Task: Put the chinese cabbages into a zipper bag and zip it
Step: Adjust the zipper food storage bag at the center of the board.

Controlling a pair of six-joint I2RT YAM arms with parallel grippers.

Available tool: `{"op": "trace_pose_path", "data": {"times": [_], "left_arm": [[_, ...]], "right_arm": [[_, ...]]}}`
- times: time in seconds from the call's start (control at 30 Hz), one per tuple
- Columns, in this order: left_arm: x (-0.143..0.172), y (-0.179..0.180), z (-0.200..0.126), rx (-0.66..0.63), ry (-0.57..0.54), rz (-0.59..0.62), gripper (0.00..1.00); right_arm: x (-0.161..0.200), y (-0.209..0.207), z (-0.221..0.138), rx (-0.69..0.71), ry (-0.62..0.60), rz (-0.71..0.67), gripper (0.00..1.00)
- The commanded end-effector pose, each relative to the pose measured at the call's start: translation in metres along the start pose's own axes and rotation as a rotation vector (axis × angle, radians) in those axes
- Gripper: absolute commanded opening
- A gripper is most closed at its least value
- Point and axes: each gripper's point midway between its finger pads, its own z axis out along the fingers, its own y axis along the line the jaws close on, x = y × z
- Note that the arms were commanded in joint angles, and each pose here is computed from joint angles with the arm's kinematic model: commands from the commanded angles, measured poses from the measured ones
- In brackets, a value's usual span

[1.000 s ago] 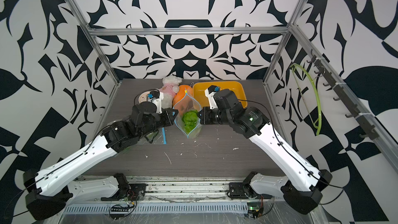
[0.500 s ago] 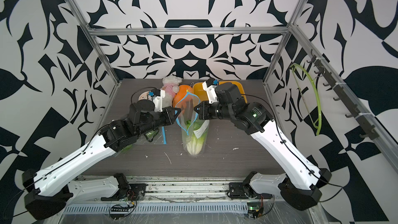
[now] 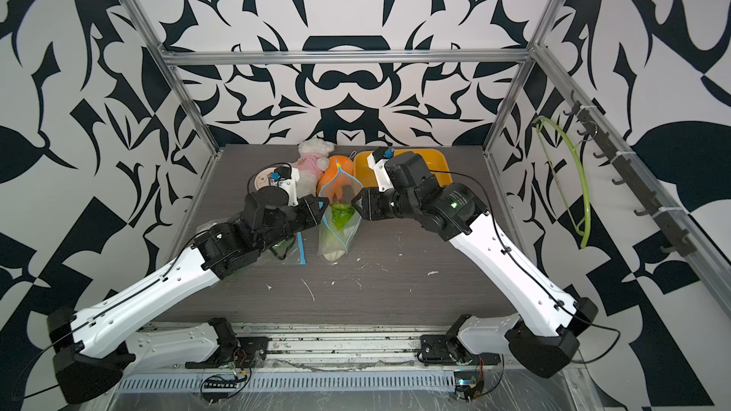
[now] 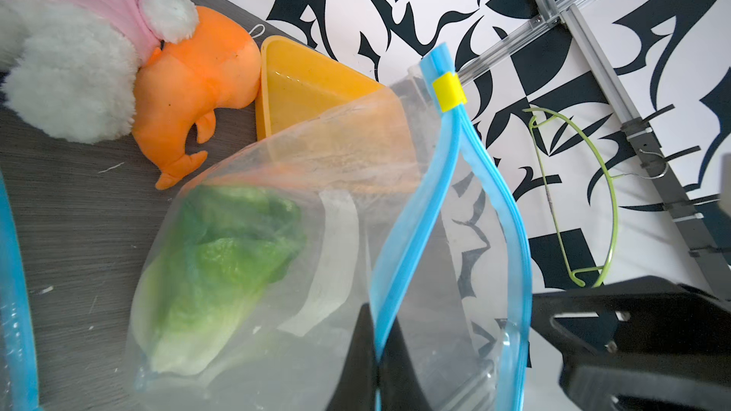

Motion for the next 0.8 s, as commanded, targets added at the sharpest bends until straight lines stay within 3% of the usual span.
{"op": "trace_pose_path", "data": {"times": [0.0, 0.23, 0.5, 0.77], "left_arm": [[-0.009, 0.0, 0.004, 0.002, -0.039, -0.017, 0.0], [-0.009, -0.002, 0.013, 0.022, -0.042, -0.051, 0.0], [-0.013, -0.007, 0.022, 0.016, -0.037, -0.041, 0.0], [-0.015, -0.012, 0.028, 0.033, -0.036, -0.058, 0.0]], "right_arm": [[-0.008, 0.005, -0.026, 0.042, -0.065, -0.06, 0.54], [0.014, 0.011, -0.039, 0.14, -0.05, -0.122, 0.66], [0.056, 0.024, -0.028, 0.252, -0.03, -0.198, 0.7], [0.078, 0.015, 0.01, 0.338, -0.008, -0.208, 0.69]]}}
